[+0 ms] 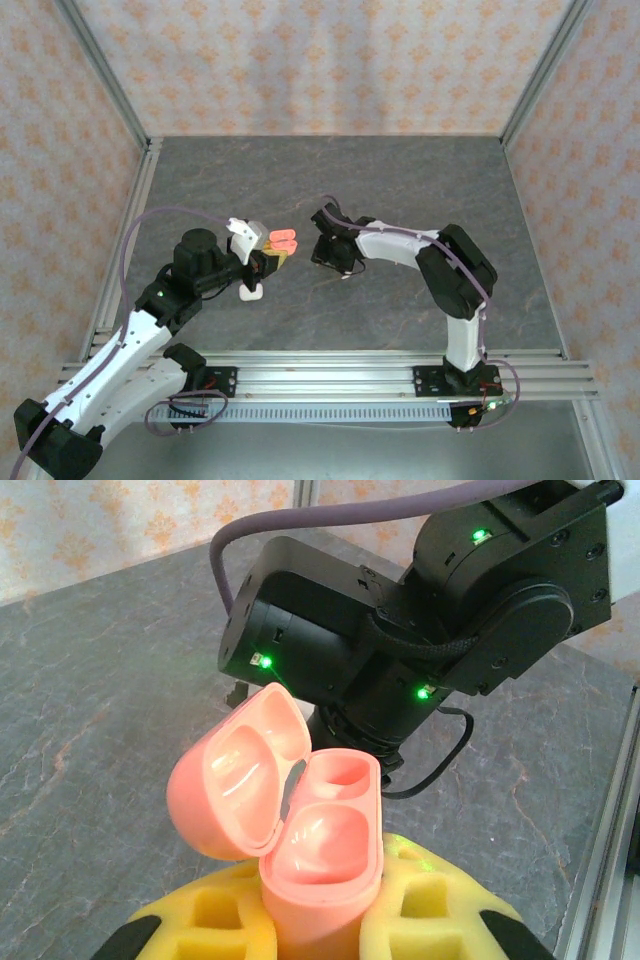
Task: Insert wireless bluetooth earbuds into charging case
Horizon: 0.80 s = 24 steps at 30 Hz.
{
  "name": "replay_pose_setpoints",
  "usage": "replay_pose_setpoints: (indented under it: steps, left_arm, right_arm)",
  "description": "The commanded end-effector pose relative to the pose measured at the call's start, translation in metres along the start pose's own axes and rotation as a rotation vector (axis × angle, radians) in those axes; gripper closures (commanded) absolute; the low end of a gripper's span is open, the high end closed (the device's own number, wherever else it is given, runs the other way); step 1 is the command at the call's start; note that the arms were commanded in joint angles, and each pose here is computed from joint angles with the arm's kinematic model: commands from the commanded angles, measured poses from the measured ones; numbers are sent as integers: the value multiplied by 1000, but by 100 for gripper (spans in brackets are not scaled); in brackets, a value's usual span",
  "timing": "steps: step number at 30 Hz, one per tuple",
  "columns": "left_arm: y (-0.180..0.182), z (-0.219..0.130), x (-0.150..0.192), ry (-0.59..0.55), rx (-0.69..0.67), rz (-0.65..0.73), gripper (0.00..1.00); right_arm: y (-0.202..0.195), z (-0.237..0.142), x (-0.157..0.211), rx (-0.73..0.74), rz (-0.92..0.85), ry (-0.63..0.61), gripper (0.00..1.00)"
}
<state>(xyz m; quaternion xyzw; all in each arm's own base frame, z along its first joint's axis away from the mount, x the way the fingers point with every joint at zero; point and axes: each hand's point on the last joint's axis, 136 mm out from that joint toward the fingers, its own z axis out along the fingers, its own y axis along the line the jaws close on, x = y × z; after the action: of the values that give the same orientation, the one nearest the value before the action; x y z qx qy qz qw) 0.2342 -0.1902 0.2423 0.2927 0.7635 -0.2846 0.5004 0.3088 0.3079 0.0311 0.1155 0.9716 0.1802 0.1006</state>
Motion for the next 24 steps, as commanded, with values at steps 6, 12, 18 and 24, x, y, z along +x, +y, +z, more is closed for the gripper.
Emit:
replay_pose_setpoints:
  steps: [6, 12, 18, 24]
  left_arm:
    - [-3, -1, 0, -2, 22, -7, 100]
    - [-4, -1, 1, 0, 23, -8, 100]
    - [-3, 0, 1, 2, 23, -8, 100]
    - [-3, 3, 3, 11, 29, -12, 100]
  right_arm:
    - [4, 11, -4, 44, -15, 8, 59]
    - [3, 16, -9, 79, -39, 10, 60]
    - [-5, 25, -9, 140, -81, 32, 65]
    - [-10, 28, -10, 180, -112, 42, 70]
